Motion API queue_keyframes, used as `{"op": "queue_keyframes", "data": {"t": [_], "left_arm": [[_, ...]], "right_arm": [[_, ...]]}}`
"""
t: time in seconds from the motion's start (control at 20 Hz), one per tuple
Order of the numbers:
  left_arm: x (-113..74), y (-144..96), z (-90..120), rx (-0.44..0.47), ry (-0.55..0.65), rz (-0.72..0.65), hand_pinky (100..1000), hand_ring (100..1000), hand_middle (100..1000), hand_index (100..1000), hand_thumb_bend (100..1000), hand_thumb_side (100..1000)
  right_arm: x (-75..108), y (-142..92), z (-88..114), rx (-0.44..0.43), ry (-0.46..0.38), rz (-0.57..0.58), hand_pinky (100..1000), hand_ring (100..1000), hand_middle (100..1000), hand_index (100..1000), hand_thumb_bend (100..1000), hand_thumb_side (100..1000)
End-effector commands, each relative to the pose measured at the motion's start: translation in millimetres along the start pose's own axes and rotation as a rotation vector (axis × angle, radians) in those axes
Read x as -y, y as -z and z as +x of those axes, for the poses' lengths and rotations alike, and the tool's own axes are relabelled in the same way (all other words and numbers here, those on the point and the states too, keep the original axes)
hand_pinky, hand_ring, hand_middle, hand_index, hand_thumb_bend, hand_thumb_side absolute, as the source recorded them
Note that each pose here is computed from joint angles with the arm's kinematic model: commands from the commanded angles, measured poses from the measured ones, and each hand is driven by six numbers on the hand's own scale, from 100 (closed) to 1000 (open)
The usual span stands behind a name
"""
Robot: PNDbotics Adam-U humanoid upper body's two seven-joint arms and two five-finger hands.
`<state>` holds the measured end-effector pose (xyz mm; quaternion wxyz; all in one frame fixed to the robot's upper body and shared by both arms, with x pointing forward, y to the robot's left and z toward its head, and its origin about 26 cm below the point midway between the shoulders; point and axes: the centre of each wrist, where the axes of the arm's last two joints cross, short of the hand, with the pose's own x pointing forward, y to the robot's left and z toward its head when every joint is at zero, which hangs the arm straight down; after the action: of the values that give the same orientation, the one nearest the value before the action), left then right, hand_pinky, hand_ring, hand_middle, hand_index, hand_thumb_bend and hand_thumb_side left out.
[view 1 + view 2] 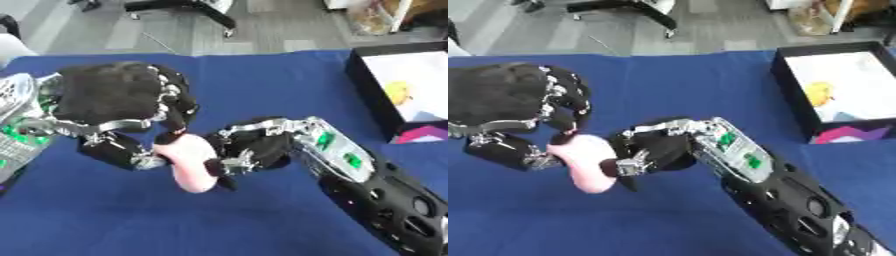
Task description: Pick up the objects with one hand, pass them to the other hand, and then place them into the box on the other side of the table.
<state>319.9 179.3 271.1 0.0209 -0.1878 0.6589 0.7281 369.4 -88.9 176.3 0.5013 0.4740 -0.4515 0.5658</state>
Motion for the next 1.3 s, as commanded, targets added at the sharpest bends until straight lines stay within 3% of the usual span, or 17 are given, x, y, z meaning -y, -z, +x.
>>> {"op": "queue_keyframes", "data": {"t": [0.05,0.95,1.05,1.3], "left_arm": [[-10.7,-5.4,-5.4,-0.024,0.038,0.011,750,526,460,581,100,100],[-14.3,-4.4,-4.3,-0.020,0.042,0.031,752,536,475,607,120,100],[-16.1,-4.1,-3.7,-0.018,0.043,0.039,754,546,495,636,199,118],[-20.3,-3.6,-1.7,-0.007,0.056,0.053,766,574,536,685,423,354]], "right_arm": [[1.0,-0.2,9.7,-0.048,0.033,0.087,1000,331,168,100,100,206],[0.0,1.7,14.9,-0.028,0.020,0.100,1000,333,172,100,100,207],[0.2,1.5,15.4,-0.028,0.020,0.100,1000,333,174,100,100,207],[0.6,1.2,15.1,-0.028,0.030,0.101,1000,338,181,100,100,208]]}}
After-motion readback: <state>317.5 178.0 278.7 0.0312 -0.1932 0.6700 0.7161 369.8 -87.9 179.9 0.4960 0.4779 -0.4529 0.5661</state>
